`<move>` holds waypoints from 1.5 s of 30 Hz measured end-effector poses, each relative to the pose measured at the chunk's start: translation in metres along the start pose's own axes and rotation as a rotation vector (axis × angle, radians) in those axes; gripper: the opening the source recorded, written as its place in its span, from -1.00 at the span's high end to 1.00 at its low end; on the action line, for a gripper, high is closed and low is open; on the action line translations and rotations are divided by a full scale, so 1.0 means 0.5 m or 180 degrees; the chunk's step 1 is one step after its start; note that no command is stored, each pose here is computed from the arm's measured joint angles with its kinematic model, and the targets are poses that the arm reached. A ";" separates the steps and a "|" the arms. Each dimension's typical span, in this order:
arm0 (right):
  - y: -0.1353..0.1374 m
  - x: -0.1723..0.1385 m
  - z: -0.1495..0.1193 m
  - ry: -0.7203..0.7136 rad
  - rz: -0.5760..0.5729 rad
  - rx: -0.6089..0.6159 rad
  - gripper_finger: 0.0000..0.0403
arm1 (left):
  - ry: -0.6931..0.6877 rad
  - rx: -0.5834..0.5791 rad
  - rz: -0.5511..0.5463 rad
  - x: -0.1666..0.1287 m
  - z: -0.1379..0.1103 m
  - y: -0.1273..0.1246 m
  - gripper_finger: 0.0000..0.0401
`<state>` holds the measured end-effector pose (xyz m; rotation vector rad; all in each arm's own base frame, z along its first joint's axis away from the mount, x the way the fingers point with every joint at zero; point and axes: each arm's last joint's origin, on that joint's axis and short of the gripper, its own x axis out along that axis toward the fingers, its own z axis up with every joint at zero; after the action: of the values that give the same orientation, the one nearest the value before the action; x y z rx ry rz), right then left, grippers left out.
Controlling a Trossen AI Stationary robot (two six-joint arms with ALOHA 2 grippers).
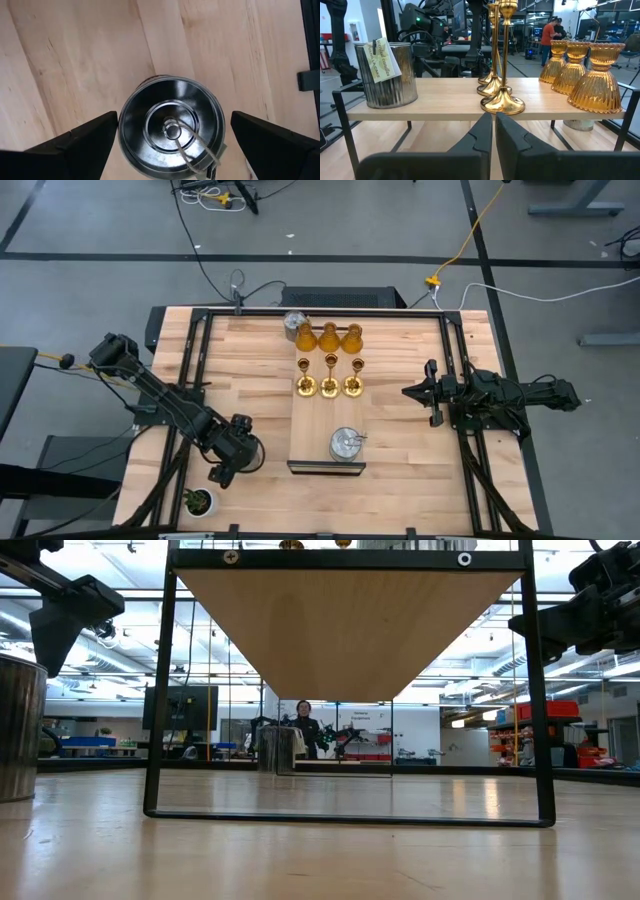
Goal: Pick & Place candle stick holders
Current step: Put the bottom scented candle on the shelf aligned with the other scented candle
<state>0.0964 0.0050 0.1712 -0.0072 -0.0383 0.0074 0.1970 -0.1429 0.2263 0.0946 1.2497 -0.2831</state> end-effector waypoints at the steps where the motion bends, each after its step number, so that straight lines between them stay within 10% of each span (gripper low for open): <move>1: 0.000 0.000 0.000 0.0001 0.0000 0.0000 0.87 | 0.0000 0.0007 -0.0003 0.000 0.000 0.000 -0.99; 45: 0.000 0.000 0.000 0.0001 -0.0001 -0.0001 0.87 | 0.0150 0.0030 -0.0169 0.050 -0.037 0.000 -0.96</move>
<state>0.0965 0.0049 0.1711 -0.0074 -0.0381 0.0071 0.1869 -0.1429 0.1969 0.0767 1.2991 -0.3345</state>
